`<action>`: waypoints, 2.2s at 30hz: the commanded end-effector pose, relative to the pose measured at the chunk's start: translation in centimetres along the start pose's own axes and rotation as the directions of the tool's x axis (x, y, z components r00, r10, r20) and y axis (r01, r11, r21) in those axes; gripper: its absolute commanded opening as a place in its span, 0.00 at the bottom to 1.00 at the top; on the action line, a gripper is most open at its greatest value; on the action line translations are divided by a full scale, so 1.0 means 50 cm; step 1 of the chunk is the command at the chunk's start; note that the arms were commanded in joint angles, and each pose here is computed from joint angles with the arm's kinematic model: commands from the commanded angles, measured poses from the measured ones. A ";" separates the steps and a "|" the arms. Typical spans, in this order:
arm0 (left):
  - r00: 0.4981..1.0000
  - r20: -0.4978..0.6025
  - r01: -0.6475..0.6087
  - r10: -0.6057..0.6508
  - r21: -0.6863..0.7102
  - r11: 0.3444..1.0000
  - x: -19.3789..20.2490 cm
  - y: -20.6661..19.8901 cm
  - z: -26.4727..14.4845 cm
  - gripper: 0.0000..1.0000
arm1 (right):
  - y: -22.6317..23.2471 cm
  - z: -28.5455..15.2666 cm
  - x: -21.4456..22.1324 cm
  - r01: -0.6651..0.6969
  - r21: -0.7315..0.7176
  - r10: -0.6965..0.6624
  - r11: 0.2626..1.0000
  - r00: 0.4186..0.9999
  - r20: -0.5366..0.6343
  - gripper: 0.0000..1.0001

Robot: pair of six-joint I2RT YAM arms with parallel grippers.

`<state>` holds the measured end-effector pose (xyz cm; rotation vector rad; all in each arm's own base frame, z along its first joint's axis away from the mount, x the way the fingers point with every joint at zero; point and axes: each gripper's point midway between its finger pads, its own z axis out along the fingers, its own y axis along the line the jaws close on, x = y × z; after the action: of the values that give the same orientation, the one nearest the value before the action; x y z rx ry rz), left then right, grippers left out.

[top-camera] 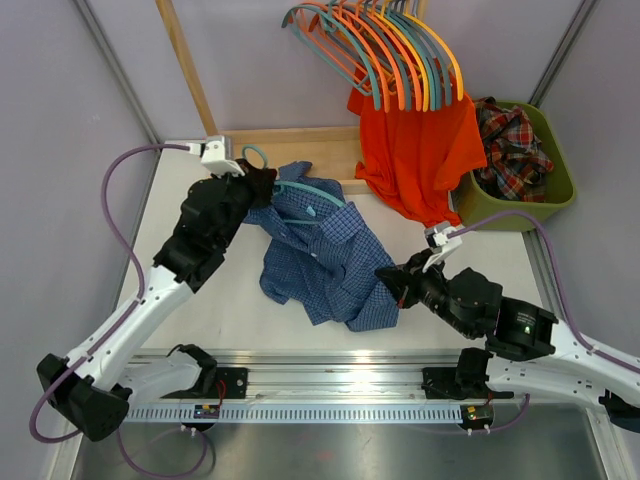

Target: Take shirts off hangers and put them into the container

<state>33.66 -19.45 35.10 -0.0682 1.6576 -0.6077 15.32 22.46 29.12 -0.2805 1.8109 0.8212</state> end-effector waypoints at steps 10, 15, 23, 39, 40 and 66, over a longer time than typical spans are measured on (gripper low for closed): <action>0.931 0.259 0.245 -0.257 0.077 0.966 -0.093 0.044 -0.110 0.00 | -0.057 -0.004 0.020 -0.011 0.115 0.007 0.993 0.999 0.037 0.00; 0.891 0.164 0.373 -0.423 0.264 0.889 -0.050 -0.005 -0.142 0.00 | -0.058 0.050 0.074 0.014 0.150 -0.012 0.989 1.000 -0.009 0.00; 0.806 0.092 0.454 -0.585 0.538 0.710 -0.075 -0.076 -0.240 0.00 | -0.053 0.131 0.181 0.078 0.169 -0.055 0.983 0.989 -0.135 0.00; 0.972 -0.219 0.120 -0.089 0.134 0.984 0.194 0.071 -0.218 0.00 | -0.058 0.010 0.020 0.162 0.189 -0.142 0.968 0.983 -0.113 1.00; 0.971 -0.226 0.111 -0.082 0.119 0.987 0.203 0.080 -0.215 0.00 | -0.044 0.003 -0.002 0.157 0.163 -0.142 0.974 0.985 -0.102 0.99; 0.951 -0.305 0.098 -0.044 0.165 0.981 0.223 0.031 -0.136 0.00 | 0.152 0.109 0.084 0.107 -0.223 -0.164 0.969 0.954 -0.253 0.69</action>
<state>24.81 -19.42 19.78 0.0674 2.0389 -0.8163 13.84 31.80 26.54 -0.6757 1.9599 0.8644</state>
